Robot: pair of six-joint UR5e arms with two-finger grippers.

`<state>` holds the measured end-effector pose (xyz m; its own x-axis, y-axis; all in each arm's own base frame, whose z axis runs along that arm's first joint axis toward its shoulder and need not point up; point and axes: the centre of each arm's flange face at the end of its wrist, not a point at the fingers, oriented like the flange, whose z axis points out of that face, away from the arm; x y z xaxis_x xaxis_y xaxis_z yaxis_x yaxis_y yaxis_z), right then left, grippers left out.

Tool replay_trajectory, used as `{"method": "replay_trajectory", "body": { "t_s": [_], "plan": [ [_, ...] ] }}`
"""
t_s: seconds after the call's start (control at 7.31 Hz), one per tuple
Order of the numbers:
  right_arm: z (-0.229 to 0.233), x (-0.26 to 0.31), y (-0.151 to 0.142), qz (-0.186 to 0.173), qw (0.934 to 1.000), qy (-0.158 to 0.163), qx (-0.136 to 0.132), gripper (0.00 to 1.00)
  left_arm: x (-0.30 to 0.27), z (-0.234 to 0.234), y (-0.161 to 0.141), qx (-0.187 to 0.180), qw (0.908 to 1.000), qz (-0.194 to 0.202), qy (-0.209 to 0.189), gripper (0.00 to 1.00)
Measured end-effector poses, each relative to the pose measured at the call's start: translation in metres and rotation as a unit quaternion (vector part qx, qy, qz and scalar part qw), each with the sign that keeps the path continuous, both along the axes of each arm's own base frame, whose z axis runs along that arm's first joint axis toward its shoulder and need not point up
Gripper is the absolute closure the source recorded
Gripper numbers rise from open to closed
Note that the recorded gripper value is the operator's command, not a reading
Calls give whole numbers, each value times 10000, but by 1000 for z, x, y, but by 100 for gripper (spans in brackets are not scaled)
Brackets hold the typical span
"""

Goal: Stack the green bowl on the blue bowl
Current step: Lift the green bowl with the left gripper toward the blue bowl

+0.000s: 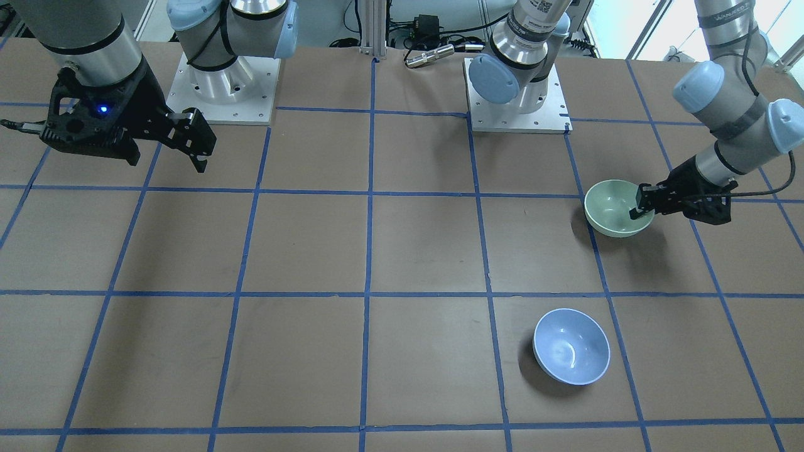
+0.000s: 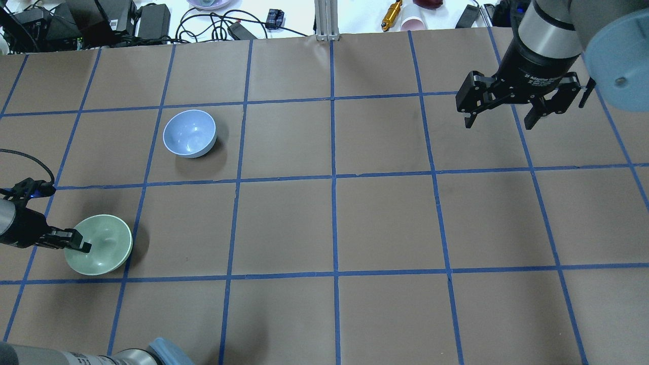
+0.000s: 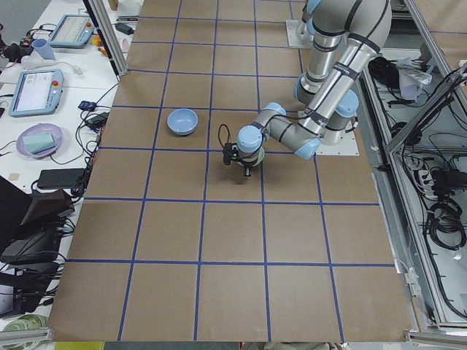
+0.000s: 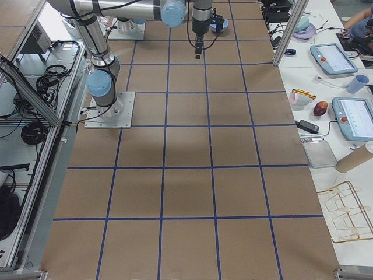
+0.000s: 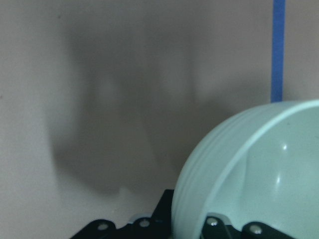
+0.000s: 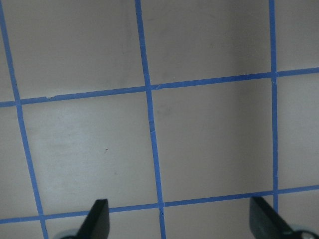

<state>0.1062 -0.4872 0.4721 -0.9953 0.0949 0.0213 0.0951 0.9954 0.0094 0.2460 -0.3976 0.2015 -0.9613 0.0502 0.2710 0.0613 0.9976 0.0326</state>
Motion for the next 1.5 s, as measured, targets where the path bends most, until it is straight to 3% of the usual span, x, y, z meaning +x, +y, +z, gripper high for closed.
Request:
{"method": "replay_trajectory", "body": {
  "t_s": [0.55,1.09,1.5],
  "plan": [
    [0,0,0,0,10000,3,-1,0,22,79,-46,-71,9988,140,465,100],
    [0,0,0,0,10000,3,-1,0,-57,131,-137,-97,9970,629,440,100],
    [0,0,0,0,10000,-2,-1,0,-95,133,-192,-138,9934,890,709,100]
  ]
}}
